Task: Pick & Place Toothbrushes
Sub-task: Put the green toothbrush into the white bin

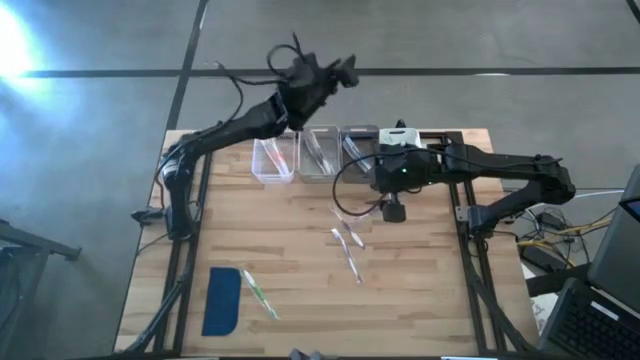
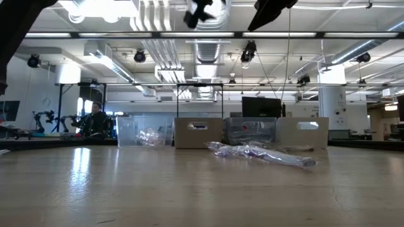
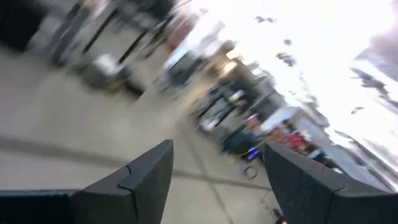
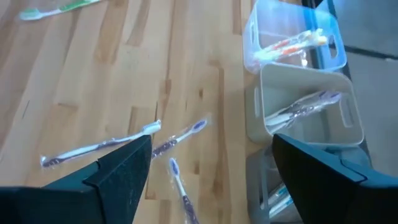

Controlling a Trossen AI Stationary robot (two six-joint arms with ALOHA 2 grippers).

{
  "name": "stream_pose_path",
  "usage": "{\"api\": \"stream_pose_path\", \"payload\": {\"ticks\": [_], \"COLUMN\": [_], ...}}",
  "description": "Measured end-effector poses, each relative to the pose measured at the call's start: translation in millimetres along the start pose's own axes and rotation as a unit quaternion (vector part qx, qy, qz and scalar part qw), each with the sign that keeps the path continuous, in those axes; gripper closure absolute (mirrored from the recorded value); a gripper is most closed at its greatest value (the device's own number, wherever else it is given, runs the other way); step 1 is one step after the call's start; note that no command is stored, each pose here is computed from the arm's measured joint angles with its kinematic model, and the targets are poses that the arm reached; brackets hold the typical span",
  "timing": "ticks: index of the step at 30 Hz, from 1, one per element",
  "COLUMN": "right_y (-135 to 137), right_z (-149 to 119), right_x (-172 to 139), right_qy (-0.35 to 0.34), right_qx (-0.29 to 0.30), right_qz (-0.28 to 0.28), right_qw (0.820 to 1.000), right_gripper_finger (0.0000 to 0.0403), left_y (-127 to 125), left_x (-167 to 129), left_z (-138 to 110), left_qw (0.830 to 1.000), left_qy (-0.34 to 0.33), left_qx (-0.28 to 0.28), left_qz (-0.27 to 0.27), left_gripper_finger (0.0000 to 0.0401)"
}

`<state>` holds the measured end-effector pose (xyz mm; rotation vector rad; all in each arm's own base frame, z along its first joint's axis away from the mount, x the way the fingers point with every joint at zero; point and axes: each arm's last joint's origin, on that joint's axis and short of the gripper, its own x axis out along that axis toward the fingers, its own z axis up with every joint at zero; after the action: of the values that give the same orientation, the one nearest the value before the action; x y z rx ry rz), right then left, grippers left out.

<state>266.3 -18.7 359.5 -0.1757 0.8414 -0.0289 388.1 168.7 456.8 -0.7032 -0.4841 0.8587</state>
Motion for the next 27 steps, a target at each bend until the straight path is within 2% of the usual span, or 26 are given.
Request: {"api": "stream_pose_path", "payload": {"ticks": [5,8,12,18,23,27], "right_y": [-0.1,-1.5,-2.5,-4.9,-5.8,-5.0], "right_z": [0.1,7.6,13.5,15.0,7.8,-6.0], "right_x": [-5.0,-3.8,-0.6,-26.9,-70.9,-107.5], "right_qy": [-0.009,-0.044,-0.066,-0.087,-0.148,-0.197], "right_qx": [-0.012,-0.011,-0.016,-0.009,-0.001,0.016], "right_qz": [-0.002,-0.009,-0.014,-0.02,-0.033,-0.04], "right_qw": [1.0,0.999,0.998,0.996,0.988,0.979], "right_gripper_finger": [0.0091,0.0098,0.0108,0.0123,0.0136,0.0147], "left_y": [-45.3,-67.3,-89.1,-91.4,-81.3,-69.4], "left_x": [-21.7,-38.3,-63.7,-108.3,-140.4,-156.9], "left_z": [37.3,55.9,72.8,89.8,104.9,106.5], "left_qw": [0.992,0.982,0.967,0.949,0.94,0.932], "left_qy": [-0.029,-0.034,-0.03,0.011,0.081,0.144], "left_qx": [0.075,0.124,0.187,0.257,0.287,0.3], "left_qz": [-0.097,-0.141,-0.169,-0.18,-0.167,-0.145], "left_gripper_finger": [0.0149,0.0149,0.0149,0.0149,0.0149,0.0149]}}
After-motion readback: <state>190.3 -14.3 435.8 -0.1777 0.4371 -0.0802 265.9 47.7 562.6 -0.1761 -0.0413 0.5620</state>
